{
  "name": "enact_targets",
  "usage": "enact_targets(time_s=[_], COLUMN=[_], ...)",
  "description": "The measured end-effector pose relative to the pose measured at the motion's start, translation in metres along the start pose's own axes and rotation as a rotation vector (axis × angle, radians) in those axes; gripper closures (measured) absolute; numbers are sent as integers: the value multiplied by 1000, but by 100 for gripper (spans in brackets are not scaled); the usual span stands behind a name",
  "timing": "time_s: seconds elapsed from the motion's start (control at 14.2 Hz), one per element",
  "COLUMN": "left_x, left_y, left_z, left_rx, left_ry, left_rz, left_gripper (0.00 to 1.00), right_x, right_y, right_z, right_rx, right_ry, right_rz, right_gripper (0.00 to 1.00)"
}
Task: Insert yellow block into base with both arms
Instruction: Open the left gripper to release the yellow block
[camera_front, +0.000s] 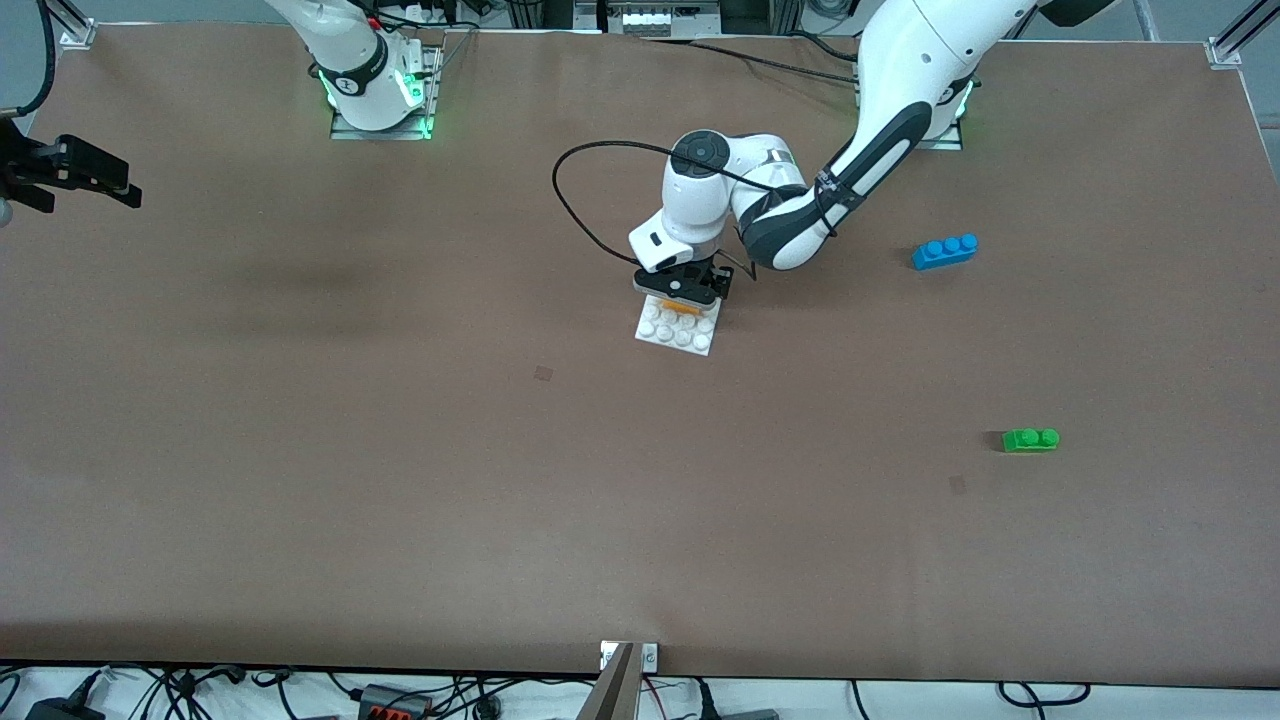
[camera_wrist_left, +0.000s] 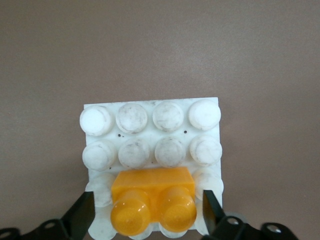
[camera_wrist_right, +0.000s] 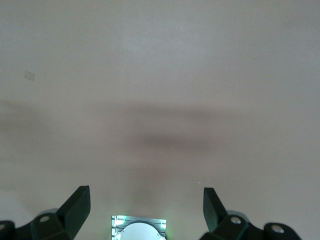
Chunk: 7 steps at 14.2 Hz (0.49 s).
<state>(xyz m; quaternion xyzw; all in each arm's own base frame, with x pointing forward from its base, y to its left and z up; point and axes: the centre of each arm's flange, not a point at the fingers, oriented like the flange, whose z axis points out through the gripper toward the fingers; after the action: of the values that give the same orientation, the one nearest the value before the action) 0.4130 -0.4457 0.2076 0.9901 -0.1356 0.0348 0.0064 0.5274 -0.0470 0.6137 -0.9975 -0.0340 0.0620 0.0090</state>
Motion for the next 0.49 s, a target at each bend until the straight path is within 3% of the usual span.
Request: enact_targets(time_s=[0.49], left_x=[28], left_y=[-25], left_z=[-31], left_rx=[-6], left_ry=[45], left_rz=[-71], left_gripper=[0], right_x=[0], right_y=[0], right_z=[0], right_rx=[0], right_ry=[0], right_rz=[0], right_gripper=[0])
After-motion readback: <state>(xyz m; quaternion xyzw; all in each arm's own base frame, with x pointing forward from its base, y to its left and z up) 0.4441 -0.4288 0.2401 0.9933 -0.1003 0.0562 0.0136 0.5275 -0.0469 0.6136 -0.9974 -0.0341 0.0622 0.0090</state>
